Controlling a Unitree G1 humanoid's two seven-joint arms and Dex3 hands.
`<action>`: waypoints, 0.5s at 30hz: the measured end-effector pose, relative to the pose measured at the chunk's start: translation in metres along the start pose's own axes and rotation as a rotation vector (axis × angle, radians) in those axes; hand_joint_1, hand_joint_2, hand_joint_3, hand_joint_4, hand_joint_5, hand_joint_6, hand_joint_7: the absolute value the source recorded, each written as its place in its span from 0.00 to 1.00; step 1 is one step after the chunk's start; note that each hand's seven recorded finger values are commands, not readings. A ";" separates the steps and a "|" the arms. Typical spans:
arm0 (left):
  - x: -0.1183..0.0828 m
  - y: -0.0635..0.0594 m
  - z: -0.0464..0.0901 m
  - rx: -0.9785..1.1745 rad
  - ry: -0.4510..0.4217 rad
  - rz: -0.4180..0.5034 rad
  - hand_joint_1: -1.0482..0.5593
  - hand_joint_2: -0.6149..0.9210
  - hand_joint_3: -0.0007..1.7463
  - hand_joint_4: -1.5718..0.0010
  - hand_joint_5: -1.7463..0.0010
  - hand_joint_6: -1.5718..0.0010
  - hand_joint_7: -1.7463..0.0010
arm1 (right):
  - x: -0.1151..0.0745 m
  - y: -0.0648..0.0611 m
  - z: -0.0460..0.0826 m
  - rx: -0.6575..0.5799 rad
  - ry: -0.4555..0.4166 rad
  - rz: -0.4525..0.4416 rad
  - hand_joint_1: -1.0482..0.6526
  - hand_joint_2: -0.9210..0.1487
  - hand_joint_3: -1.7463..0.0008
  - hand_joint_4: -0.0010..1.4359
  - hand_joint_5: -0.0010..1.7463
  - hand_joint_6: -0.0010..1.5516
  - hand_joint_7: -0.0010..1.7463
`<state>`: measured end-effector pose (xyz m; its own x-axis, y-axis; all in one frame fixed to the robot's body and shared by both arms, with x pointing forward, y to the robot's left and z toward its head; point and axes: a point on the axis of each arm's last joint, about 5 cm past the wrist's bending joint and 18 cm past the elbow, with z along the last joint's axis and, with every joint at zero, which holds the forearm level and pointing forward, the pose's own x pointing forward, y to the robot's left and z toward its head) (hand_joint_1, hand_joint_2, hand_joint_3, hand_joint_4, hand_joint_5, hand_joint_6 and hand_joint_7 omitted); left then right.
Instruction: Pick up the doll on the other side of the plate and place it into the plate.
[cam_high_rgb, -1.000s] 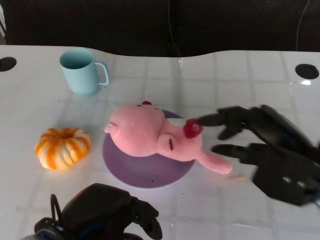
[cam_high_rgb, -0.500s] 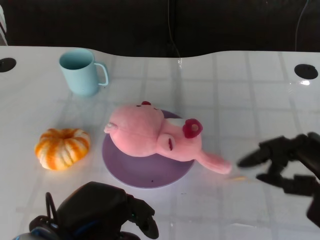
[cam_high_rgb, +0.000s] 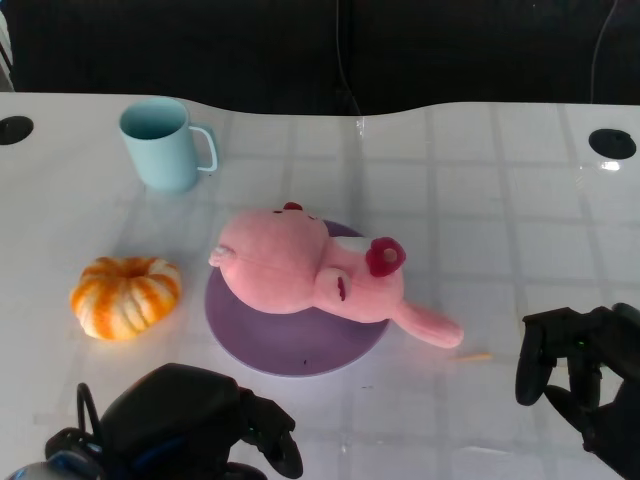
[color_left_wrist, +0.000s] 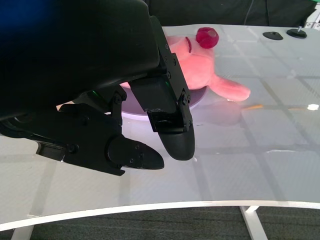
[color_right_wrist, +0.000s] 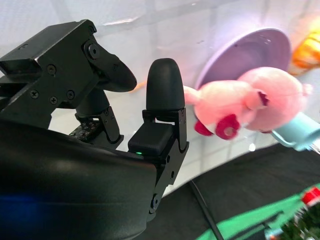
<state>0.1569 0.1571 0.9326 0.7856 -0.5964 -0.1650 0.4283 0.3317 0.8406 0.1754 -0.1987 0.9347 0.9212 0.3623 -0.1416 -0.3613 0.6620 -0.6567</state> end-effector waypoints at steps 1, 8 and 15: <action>0.000 0.000 0.000 -0.001 0.000 0.000 0.52 1.00 0.11 0.50 0.30 0.33 0.81 | 0.001 0.000 0.000 -0.003 0.002 0.003 0.62 0.47 0.30 0.57 1.00 0.49 0.84; 0.000 0.000 0.000 -0.003 0.001 0.001 0.52 1.00 0.11 0.50 0.31 0.34 0.82 | 0.004 0.000 0.001 -0.024 0.016 0.025 0.60 0.46 0.31 0.56 1.00 0.48 0.83; 0.001 0.000 -0.001 0.001 -0.002 0.001 0.52 1.00 0.11 0.50 0.31 0.34 0.82 | 0.007 0.002 0.001 -0.062 0.026 0.040 0.59 0.44 0.33 0.56 1.00 0.48 0.81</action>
<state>0.1587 0.1573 0.9319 0.7851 -0.5974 -0.1632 0.4272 0.3316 0.8412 0.1806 -0.1942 0.9329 0.9101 0.3698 -0.1872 -0.3887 0.6051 -0.6948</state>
